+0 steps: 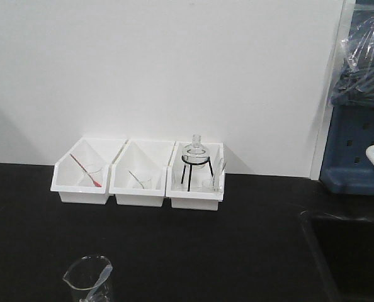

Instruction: Grab transparent chemical and place on left bench

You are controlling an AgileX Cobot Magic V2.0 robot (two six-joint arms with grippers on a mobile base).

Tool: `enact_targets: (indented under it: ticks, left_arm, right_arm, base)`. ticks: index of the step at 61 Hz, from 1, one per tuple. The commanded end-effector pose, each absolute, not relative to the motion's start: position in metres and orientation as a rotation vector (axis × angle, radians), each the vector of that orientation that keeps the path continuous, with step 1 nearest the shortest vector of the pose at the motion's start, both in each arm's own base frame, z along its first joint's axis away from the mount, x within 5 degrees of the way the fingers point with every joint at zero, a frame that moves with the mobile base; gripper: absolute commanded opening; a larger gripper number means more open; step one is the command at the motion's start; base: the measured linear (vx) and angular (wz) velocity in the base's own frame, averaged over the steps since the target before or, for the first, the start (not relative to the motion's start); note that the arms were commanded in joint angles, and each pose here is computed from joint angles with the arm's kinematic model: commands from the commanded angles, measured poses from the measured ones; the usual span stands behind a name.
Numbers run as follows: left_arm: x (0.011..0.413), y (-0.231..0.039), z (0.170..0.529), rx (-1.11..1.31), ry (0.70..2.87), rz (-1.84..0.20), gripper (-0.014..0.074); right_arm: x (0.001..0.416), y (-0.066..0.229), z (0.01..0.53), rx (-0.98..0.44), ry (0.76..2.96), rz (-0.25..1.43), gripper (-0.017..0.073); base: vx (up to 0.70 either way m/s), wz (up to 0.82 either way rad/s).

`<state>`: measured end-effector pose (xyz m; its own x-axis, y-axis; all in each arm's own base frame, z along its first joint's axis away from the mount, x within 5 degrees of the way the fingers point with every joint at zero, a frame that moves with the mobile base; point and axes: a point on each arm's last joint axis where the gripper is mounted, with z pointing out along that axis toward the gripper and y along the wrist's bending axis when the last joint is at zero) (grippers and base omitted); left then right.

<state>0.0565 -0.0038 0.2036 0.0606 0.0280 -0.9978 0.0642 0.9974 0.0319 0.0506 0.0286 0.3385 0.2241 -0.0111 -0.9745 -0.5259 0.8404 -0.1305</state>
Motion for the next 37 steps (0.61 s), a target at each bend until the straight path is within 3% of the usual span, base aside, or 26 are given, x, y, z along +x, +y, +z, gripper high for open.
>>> enact_targets:
  ticks: [1, 8, 14, 37]
  left_arm:
    - [0.055, -0.004, 0.206, 0.064, 1.429, -0.035, -0.0003]
    - [0.055, -0.004, 0.206, 0.064, 1.429, -0.035, -0.0003]
    - [0.055, -0.004, 0.206, 0.064, 1.429, -0.035, -0.0003]
    - [0.055, -0.004, 0.206, 0.064, 1.429, -0.035, -0.0003]
  right_arm:
    - [0.042, 0.013, 0.337, -0.431, 1.322, 0.302, 0.0281]
    - [0.039, -0.002, 0.31, -0.28, 1.507, 0.191, 0.012]
    - [0.034, -0.005, 0.292, -0.219, 1.495, 0.043, -0.0013]
    - [0.056, -0.001, 0.202, 0.03, 1.515, -0.005, -0.0008]
  base:
    - [0.0, 0.0]
    - [0.0, 0.0]
    - [0.0, 0.0]
    - [0.0, 0.0]
